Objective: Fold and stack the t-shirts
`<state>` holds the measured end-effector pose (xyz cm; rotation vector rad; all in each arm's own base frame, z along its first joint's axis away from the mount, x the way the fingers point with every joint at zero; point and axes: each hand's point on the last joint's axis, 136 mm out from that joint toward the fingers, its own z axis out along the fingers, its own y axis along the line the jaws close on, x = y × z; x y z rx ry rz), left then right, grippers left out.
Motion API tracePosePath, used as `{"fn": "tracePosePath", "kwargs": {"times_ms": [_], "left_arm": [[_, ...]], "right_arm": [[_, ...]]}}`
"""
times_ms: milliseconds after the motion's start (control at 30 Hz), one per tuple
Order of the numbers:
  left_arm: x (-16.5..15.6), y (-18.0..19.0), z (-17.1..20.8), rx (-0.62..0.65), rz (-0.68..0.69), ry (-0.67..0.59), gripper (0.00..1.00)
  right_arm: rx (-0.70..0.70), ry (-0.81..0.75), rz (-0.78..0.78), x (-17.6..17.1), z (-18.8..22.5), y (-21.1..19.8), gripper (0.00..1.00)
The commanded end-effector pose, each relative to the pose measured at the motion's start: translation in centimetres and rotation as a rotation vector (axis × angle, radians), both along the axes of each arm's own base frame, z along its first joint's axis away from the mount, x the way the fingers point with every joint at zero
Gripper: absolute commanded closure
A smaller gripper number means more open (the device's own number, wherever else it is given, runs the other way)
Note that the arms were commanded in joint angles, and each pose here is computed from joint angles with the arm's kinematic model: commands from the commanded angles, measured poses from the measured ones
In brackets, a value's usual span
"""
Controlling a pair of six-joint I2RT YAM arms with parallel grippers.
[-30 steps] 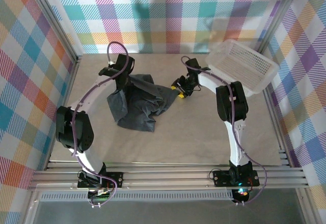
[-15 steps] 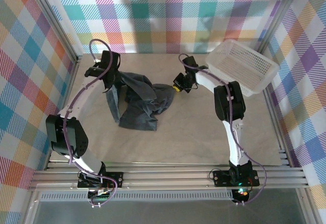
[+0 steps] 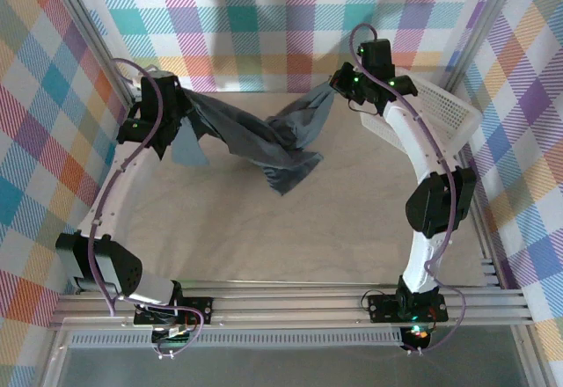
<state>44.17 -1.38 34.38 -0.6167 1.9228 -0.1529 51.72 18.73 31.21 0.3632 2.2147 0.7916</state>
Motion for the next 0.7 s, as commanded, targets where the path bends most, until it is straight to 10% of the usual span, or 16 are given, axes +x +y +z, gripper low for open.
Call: {"fn": "tracePosePath", "kwargs": {"times_ms": [0, 667], "left_arm": [[-0.8, 0.2, 7.2, -0.057, -0.01, -0.228, 1.0], [-11.9, 3.0, 15.9, -0.055, 0.047, -0.534, 1.0]], "right_arm": [[-0.044, -0.119, -0.016, -1.0, 4.8, -1.7, 1.0], [-0.035, -0.561, -0.202, -11.9, 17.8, -9.3, 1.0]]}}
